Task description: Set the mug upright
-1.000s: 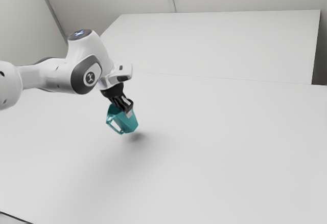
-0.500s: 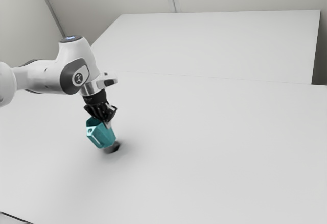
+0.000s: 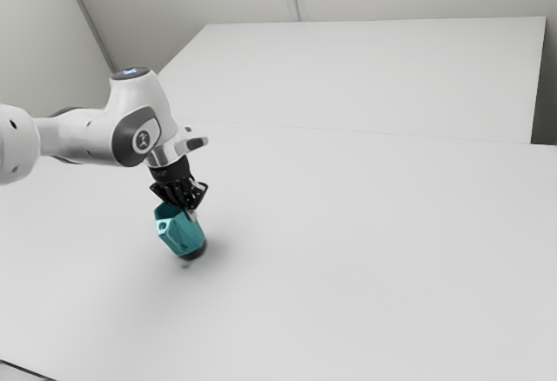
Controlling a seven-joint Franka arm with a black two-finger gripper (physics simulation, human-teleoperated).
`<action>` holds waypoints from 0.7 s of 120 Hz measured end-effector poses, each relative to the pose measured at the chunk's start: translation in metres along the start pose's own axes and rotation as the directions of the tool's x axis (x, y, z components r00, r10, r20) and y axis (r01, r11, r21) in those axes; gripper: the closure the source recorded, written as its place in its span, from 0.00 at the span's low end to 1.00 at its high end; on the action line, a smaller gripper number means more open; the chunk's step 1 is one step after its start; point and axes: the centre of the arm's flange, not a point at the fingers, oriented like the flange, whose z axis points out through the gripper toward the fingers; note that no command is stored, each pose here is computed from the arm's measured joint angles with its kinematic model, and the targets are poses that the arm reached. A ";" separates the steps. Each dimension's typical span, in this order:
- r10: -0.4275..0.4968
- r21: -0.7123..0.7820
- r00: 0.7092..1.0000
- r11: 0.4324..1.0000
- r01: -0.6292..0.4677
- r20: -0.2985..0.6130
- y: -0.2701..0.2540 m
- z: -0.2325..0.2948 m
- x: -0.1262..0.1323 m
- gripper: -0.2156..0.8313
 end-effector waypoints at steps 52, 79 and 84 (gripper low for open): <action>-0.035 -0.001 0.999 0.999 0.035 0.039 0.004 0.016 0.000 0.96; -0.046 -0.008 0.997 0.999 0.046 0.070 0.004 0.018 -0.003 0.79; -0.047 -0.009 0.996 0.999 0.048 0.073 0.004 0.017 -0.004 0.74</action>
